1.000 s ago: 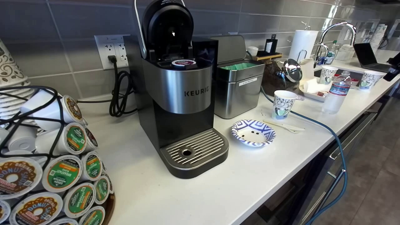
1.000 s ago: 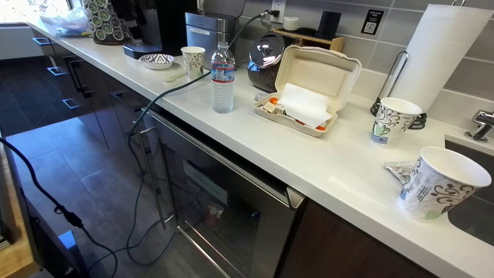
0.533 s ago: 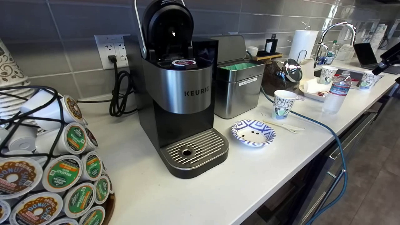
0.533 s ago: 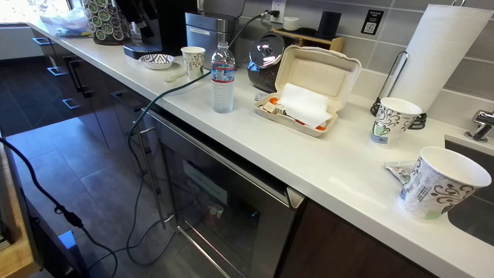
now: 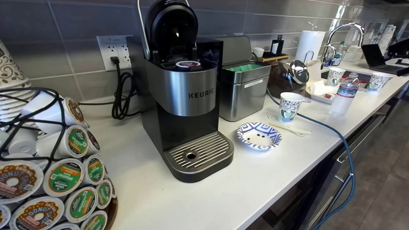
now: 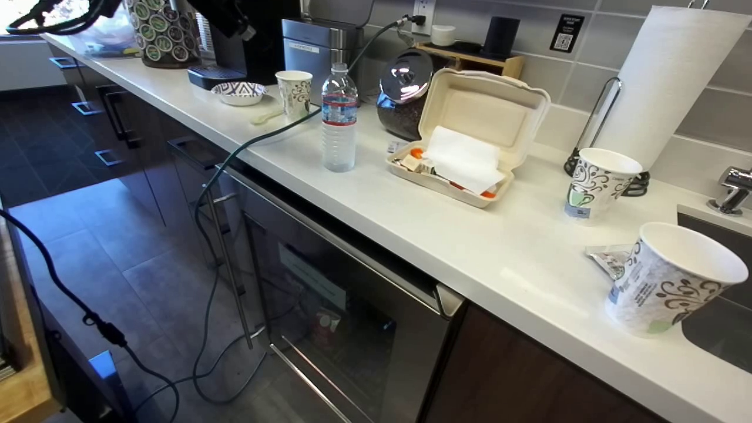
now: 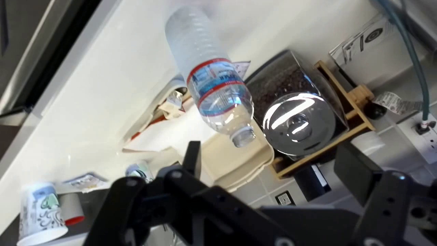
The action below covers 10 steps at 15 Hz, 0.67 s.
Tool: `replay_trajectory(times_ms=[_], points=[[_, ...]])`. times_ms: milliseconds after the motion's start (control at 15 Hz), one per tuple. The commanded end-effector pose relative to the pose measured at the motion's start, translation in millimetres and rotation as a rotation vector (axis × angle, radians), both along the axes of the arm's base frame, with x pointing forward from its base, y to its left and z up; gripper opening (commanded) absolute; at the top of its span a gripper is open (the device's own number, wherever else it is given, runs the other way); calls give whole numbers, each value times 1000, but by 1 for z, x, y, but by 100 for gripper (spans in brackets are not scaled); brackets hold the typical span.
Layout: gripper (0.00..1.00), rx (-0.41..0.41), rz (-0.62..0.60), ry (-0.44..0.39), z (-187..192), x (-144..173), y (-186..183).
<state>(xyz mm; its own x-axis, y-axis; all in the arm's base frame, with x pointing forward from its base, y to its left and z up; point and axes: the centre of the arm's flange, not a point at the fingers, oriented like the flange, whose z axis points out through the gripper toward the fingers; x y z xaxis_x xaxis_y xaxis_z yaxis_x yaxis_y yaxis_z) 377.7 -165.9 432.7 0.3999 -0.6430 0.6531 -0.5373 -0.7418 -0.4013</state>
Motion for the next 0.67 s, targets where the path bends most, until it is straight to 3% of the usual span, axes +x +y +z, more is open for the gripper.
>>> replay_trajectory(times_ms=[0,600], points=[[100,-26,24,-3,-1,3,4],[100,-59,60,19,-6,7,7]])
